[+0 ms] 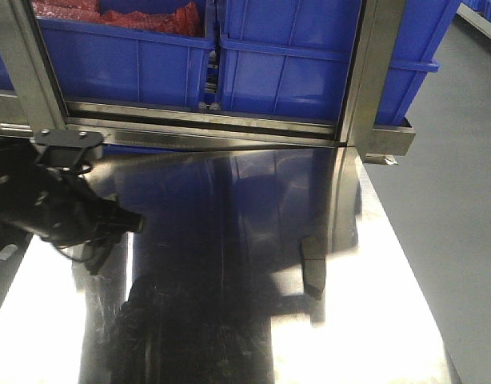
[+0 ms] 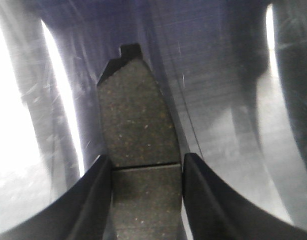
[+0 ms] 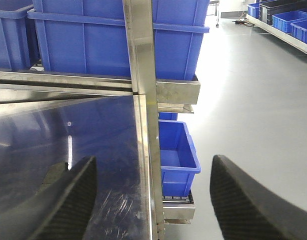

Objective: Move and align brake pads A on conveyor
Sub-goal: 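Close the left gripper on the pad and lift it off the table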

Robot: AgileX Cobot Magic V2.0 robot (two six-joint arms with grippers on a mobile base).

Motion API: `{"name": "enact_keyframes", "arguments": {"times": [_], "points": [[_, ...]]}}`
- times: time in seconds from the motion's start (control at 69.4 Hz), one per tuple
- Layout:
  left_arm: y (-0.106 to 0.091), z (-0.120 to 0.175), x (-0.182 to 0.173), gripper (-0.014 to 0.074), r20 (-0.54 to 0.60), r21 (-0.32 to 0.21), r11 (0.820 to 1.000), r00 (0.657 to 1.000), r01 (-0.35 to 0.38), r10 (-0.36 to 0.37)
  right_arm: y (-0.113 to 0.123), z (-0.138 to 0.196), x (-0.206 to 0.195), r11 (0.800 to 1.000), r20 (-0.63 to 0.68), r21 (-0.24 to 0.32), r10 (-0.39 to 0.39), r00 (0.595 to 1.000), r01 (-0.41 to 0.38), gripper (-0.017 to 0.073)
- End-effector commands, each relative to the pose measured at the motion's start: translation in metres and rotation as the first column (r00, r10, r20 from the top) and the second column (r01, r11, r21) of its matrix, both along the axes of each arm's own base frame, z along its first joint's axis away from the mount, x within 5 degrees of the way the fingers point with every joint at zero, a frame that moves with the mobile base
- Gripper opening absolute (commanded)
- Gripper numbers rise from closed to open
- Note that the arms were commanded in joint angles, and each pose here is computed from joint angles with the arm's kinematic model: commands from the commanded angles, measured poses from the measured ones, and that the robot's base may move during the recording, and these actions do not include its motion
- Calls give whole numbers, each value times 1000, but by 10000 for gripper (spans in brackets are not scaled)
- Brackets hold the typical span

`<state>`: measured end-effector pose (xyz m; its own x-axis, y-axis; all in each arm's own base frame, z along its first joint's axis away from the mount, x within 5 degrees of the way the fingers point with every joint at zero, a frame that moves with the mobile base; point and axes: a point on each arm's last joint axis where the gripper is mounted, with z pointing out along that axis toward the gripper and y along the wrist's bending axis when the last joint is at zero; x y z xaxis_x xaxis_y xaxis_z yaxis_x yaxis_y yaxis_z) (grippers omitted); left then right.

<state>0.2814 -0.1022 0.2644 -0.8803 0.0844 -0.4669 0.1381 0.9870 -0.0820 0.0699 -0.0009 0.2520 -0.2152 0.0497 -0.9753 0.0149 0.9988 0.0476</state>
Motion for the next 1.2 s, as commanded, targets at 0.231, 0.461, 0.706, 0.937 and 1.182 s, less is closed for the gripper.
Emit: {"name": "enact_keyframes", "arguments": {"times": [0.231,0.461,0.706,0.937,1.182], "points": [[33,41,-90,-8,272,-98,995,962,23,4,0,16,1,1000,96,-11,6,995,-5,473],[59,37,-159,-8,407,-148,988,913,40,24,0,16,1,1000,96,-11,6,995,-5,473],[81,26,-219,-8,578,-211,974,813,76,62,0,16,1,1000,96,-11,6,995,-5,473],[90,27,-240,-8,669,-236,967,738,101,86,0,16,1,1000,96,-11,6,995,-5,473],[90,27,-240,-8,672,-238,966,735,102,88,0,16,1,1000,96,-11,6,995,-5,473]]}}
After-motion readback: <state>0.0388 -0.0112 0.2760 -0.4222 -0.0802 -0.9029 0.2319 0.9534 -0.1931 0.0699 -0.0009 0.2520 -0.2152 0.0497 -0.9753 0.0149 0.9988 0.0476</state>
